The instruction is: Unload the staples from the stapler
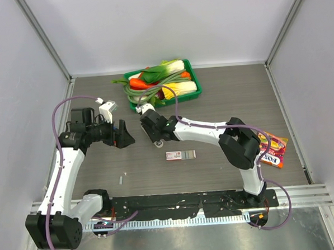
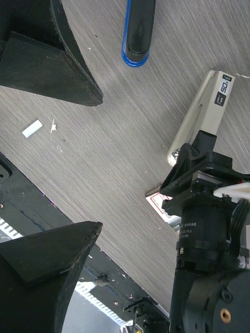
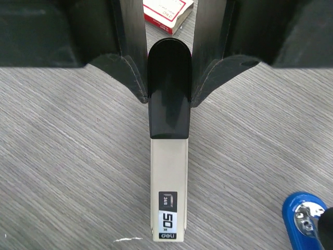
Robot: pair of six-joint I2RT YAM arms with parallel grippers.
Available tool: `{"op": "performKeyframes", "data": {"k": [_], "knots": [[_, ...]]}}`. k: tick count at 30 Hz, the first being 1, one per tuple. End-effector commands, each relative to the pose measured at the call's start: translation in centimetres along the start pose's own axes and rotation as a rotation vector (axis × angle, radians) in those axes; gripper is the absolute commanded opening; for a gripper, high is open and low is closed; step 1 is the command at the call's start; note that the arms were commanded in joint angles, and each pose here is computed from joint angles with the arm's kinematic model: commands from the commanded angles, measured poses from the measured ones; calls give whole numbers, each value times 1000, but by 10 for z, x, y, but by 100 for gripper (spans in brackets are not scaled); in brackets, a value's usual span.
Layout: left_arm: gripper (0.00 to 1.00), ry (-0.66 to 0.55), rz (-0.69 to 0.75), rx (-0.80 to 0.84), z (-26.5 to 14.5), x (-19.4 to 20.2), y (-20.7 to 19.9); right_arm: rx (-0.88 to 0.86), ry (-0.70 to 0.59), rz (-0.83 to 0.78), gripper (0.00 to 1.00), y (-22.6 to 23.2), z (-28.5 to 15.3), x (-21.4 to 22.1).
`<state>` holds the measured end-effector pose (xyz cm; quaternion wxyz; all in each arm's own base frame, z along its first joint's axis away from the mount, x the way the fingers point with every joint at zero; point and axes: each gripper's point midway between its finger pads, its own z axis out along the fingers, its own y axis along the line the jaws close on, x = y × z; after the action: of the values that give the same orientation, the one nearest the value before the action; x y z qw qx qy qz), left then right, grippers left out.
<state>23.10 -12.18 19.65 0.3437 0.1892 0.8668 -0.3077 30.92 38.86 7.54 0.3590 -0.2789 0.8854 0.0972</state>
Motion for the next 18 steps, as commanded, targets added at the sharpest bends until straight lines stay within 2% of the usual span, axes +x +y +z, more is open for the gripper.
{"op": "performKeyframes", "data": {"k": [1,6,8,10,18], "knots": [[97,-36,54,-8,-8,-11,-5,26,78,-53,38,-4,-3,4],[97,-31,57,-15,-8,-8,-3,-8,91,-46,31,4,-3,2],[97,-30,58,-16,-8,-7,-3,-29,121,-58,31,8,-2,5],[97,-34,64,-17,-10,-8,-4,-21,170,-85,37,7,3,10],[97,-40,88,-26,-12,-6,-4,-4,208,-110,52,1,4,11]]}}
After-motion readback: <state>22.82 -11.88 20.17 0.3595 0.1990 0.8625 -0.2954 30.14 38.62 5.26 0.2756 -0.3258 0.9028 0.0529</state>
